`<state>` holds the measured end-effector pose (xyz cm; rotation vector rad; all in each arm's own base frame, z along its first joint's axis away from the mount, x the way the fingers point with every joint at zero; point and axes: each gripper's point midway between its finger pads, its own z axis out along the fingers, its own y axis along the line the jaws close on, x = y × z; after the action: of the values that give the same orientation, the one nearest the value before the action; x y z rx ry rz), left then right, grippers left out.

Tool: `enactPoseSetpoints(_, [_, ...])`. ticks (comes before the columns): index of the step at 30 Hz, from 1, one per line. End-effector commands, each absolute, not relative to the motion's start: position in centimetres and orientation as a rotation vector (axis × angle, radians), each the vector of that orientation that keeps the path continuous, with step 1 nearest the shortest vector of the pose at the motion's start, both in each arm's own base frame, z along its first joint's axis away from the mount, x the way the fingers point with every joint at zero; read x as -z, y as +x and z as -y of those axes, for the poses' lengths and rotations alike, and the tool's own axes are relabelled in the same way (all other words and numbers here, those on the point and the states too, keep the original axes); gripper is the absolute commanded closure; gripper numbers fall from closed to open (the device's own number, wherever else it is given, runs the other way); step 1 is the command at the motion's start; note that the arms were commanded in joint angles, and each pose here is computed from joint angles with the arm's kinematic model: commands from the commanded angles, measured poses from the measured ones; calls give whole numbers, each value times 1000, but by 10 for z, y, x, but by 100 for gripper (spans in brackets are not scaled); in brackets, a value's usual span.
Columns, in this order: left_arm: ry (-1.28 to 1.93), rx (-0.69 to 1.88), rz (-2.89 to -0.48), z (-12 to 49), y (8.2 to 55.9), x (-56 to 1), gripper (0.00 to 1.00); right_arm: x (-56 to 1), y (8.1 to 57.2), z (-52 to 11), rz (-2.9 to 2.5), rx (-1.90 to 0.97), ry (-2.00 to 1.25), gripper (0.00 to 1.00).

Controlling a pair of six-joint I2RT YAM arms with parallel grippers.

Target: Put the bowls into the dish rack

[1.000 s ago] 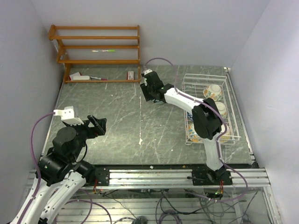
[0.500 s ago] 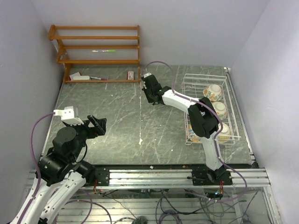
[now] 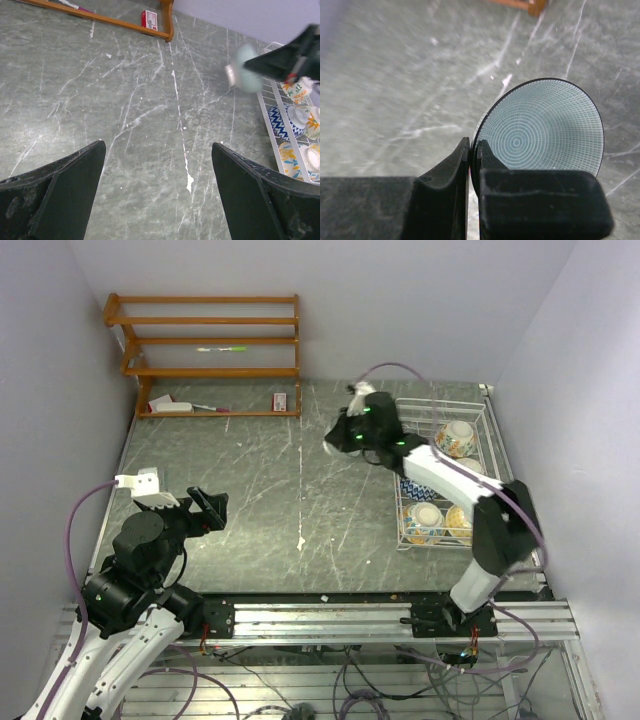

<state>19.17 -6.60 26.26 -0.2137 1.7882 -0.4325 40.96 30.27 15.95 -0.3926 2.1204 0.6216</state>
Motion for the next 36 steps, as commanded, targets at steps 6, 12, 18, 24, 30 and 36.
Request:
enactPoseSetpoints(6, [-229,437,-1768,64,191,-273,2,-282,412,-200,-1725,-1009,-86,100])
enactPoseSetpoints(12, [-229,434,-1773,65,192,-272,2,-261,409,-146,-1708,-1151,47,100])
enactPoseSetpoints(18, [-228,431,-1774,64,192,-272,2,-249,406,-118,-1648,-1281,148,100])
enactPoseSetpoints(24, [-231,431,-1773,64,192,-272,2,-230,415,-95,-1636,-1301,258,99])
enactPoseSetpoints(30, [-230,431,-1771,64,192,-272,2,-216,432,-77,-1590,-1388,363,99])
enactPoseSetpoints(36, [-233,427,-1774,63,192,-271,2,-205,451,-63,-1574,-1395,437,99])
